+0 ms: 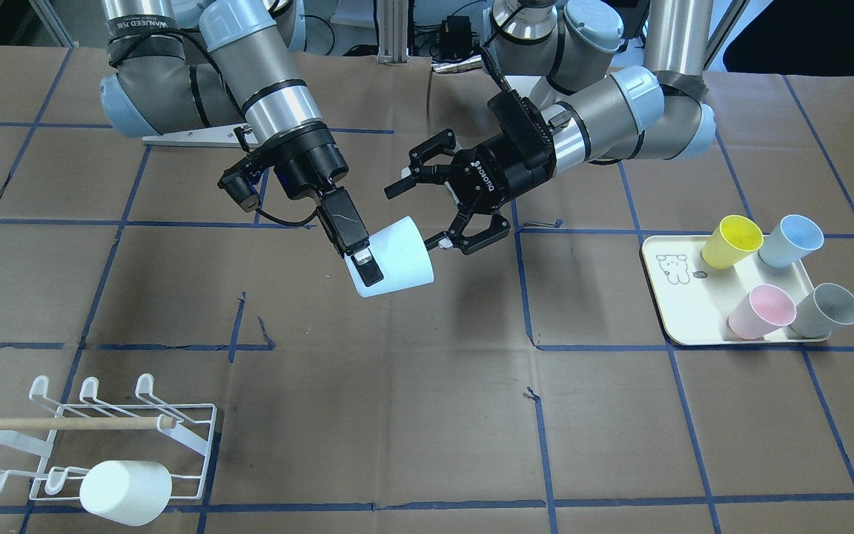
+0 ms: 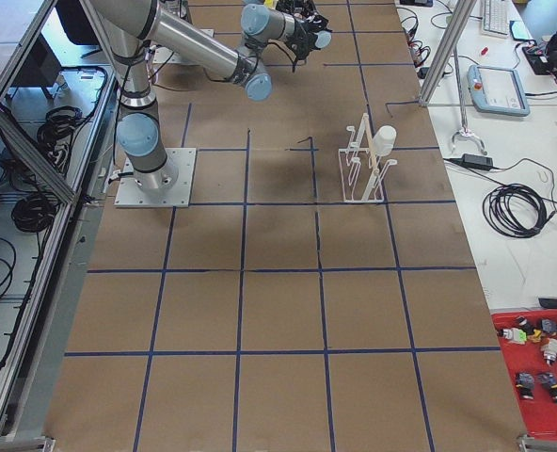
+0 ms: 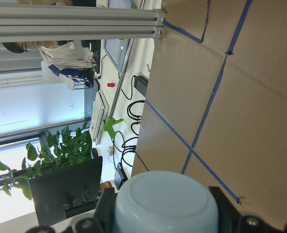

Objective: Transfer IKEA cup to right arm and place on rack

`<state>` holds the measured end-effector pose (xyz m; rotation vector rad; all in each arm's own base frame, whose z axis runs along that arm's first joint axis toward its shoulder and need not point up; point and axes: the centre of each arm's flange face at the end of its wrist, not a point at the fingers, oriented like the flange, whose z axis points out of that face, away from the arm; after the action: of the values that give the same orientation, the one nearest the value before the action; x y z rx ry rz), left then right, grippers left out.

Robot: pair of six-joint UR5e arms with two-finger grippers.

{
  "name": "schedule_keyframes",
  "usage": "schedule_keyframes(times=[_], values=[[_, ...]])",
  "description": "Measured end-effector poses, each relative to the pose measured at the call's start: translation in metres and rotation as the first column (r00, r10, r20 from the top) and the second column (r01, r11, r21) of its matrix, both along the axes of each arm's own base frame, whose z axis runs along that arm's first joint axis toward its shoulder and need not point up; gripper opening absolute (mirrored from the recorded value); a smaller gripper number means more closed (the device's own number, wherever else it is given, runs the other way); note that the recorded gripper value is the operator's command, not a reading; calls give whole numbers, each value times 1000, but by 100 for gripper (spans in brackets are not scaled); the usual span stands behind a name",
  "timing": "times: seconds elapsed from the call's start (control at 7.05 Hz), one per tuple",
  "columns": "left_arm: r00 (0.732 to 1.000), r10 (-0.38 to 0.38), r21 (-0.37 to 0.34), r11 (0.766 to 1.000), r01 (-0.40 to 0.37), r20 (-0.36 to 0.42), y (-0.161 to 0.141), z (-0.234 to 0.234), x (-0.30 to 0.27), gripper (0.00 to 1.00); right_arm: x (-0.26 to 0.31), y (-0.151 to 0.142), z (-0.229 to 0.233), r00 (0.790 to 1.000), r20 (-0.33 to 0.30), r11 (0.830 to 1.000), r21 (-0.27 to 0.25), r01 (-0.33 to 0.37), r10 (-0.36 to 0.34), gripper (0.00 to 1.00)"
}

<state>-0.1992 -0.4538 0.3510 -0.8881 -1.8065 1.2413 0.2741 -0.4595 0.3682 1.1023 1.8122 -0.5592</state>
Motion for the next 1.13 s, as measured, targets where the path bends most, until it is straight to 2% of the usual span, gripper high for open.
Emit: schedule_keyframes(times=[0.14,0.43,0.57,0.71,0.85,0.99,1.13], values=[[999,35,-3,999,-35,-7,-5,3,18,99,-3,-5,4,999,-34,999,-31,-10,9,11],[993,111,-10,994,-112,-41,-19,8,75,99,-26,-23,15,989,-149,992,-121,-35,17,11],[988,149,-7,989,-149,-48,-24,7,97,99,-48,-37,21,975,-220,985,-169,-42,4,11],[980,197,2,980,-197,-36,-31,5,113,99,-75,-50,26,950,-312,974,-217,-61,-10,11],[963,269,17,963,-269,3,-39,3,125,99,-103,-62,27,911,-413,964,-249,-90,-21,11],[936,347,35,936,-349,57,-52,3,135,99,-127,-72,25,857,-515,954,-267,-134,-24,11],[905,411,62,906,-419,114,-68,5,144,99,-148,-79,20,795,-607,945,-272,-183,-21,12]])
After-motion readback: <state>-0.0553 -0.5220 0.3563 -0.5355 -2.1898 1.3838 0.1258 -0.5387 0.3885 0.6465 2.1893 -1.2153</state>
